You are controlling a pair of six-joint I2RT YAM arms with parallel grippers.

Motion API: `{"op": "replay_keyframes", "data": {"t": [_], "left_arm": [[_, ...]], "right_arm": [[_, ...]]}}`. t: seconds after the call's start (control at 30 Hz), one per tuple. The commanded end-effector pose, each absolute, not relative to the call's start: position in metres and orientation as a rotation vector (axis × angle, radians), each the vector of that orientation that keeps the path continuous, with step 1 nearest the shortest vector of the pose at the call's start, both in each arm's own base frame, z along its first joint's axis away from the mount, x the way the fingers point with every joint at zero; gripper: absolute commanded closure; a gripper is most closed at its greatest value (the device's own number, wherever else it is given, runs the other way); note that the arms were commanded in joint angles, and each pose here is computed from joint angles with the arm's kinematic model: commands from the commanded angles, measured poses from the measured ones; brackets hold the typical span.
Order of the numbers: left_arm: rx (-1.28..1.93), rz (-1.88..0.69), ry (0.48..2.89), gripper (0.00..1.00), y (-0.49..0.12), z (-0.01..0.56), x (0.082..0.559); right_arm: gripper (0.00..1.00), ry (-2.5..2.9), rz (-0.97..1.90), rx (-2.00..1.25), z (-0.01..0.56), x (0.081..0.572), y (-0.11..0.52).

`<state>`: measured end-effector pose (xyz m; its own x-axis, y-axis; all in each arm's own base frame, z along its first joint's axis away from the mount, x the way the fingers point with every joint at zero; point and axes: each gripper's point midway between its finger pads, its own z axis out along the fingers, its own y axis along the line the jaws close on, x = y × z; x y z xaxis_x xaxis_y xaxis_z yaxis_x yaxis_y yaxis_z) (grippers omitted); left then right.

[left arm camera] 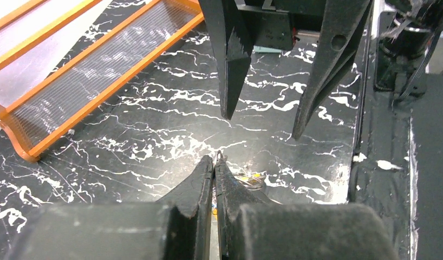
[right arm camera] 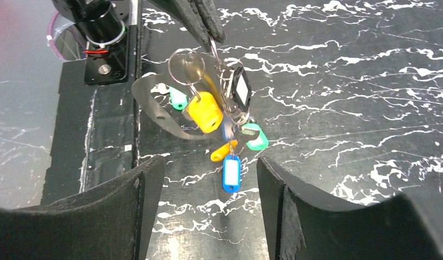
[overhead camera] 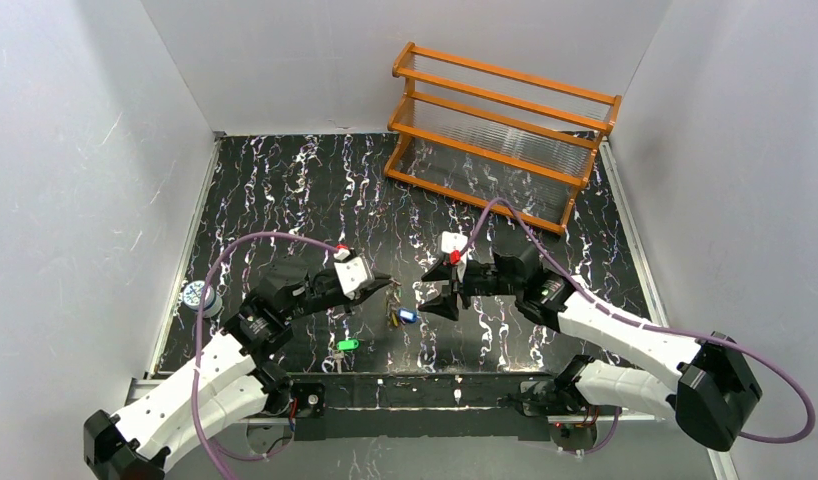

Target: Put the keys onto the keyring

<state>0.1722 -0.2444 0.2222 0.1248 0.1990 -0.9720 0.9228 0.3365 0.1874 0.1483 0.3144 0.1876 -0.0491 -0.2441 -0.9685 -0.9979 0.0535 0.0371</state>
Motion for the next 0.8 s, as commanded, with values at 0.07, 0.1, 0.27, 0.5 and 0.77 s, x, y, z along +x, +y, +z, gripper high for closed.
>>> {"op": "replay_keyframes", "data": {"t": [0.07,0.1,0.27,0.5,0.77], "left_arm": [[1.249,-0.698,1.353,1.00,-0.252,0.215,0.177],[1.271,-0.710,1.356,1.00,-0.256,0.210,0.178],[1.382,-0.795,1.374,1.00,-0.277,0.179,0.176],[1.492,-0.892,1.279,1.00,-0.298,0.149,0.148],[1.568,-0.920,1.300,0.88,-0.309,0.119,0.126]], "right_arm": [[0.27,1.462,0.994,-1.201,0.193,0.164,0.307],[0.27,1.473,0.982,-1.184,0.193,0.166,0.305],[0.26,1.520,0.942,-1.110,0.190,0.172,0.296],[0.22,1.544,0.847,-0.976,0.197,0.184,0.278],[0.19,1.604,0.820,-0.929,0.183,0.190,0.273]]}}
